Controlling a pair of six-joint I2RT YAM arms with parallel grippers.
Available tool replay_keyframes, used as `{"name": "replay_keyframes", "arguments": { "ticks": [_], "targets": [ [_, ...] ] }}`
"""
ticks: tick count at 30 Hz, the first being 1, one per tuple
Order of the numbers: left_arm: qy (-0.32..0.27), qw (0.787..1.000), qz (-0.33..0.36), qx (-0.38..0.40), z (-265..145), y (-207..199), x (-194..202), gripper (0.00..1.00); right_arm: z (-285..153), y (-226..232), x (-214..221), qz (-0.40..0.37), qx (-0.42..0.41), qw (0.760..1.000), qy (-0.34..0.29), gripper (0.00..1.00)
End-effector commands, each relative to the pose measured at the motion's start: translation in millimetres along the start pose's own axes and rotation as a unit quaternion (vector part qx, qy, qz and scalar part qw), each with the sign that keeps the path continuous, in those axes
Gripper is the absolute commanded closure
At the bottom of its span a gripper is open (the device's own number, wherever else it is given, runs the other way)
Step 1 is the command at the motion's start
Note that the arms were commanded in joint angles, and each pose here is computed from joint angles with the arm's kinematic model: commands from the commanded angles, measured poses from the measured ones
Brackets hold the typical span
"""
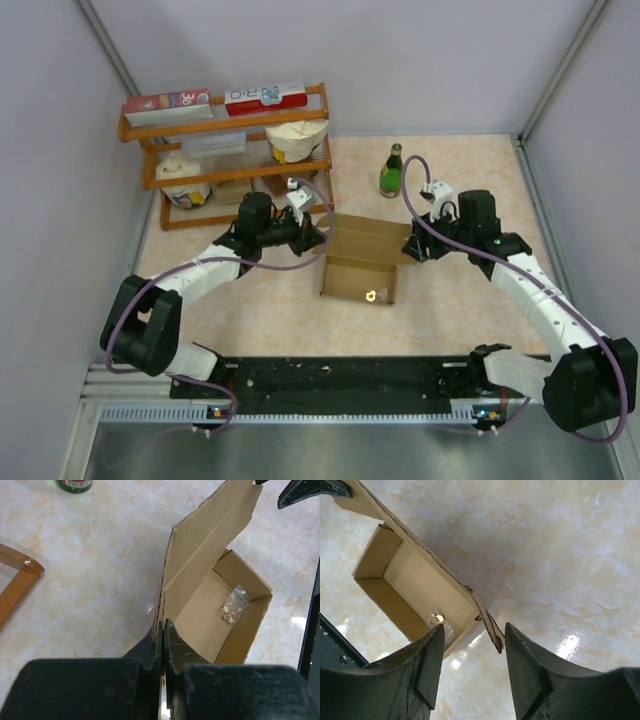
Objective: Fold the paper box
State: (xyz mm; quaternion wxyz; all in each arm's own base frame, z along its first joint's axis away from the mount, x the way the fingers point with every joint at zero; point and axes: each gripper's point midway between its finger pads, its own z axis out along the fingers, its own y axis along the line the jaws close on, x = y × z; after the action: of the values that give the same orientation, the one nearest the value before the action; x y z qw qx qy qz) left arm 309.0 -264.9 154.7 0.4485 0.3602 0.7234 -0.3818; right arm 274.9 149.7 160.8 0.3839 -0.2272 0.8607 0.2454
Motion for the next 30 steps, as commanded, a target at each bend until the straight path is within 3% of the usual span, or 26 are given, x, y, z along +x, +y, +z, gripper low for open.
{"name": "replay_keyframes", "arguments": {
  "ticks": [1, 14, 19, 30],
  "targets": [
    [-0.026, 1.0, 0.013, 0.008, 1, 2, -16, 1.0, 4, -6, -7, -0.003, 0.004, 1.0, -0.016, 0.5],
    [-0.033, 0.999, 0.009, 0.012, -1, 5, -15, 1.0, 10, -13, 3, 0.003, 0.018, 1.0, -0.006, 0.56],
    [-0.032, 0.999, -0.018, 0.014, 1, 4, -14, 1.0, 13, -5, 0, 0.007, -0.008, 1.0, -0.016, 0.67],
    [-0.037, 0.994, -0.1, -0.031, 2, 6, -15, 0.95, 8, 8, -9, 0.024, -0.032, 0.998, -0.053, 0.76]
  ]
}}
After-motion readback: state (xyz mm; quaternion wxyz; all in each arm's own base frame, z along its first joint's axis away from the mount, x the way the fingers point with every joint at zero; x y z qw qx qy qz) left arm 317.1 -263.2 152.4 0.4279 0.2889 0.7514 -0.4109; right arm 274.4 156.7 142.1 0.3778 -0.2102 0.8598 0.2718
